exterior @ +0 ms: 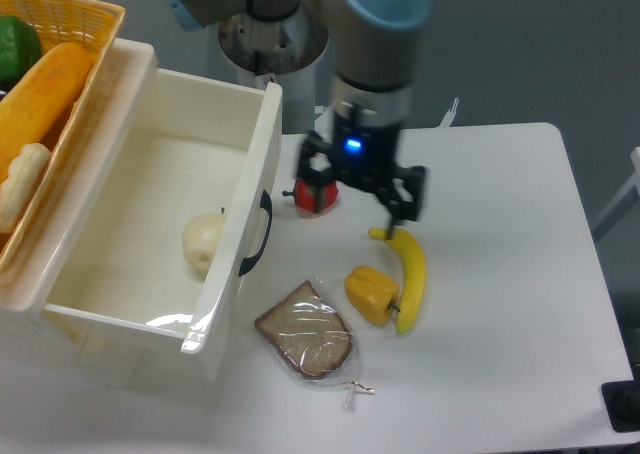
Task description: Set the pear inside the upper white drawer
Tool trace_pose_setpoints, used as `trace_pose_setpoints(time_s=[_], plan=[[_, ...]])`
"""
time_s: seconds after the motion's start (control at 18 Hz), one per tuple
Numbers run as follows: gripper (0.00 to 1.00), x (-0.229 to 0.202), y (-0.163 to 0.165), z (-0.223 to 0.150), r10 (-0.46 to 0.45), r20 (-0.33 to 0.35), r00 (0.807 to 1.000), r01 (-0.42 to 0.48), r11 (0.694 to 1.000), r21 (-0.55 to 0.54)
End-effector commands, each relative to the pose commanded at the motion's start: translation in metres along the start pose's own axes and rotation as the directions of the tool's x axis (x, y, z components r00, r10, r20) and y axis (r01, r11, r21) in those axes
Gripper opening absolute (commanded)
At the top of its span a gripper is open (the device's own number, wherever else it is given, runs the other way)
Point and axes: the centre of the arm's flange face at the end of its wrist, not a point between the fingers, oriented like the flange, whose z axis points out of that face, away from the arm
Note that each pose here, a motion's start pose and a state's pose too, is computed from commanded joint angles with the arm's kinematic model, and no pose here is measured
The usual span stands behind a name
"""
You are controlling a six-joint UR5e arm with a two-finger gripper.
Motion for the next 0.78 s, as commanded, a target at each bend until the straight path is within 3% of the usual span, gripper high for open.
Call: trace_pose_setpoints(time_s=[0.22,0.5,0.61,0.78], plan=[[1.00,-0.035,0.030,0.063,0.141,-0.037,0.989,-0.145,0.973,-0.178],[1.00,-0.076,0.051,0.117,0.130,-0.016,0.991,-0.130,0.967,-0.218],[1.00,-0.083,0.054,0.136,0.206,-0.038,0.978,-0.210,0.953,-0.218],[1.00,-0.090,0.059,0.167,0.331,-0.090,0.939,-0.343,0.914,-0.214]])
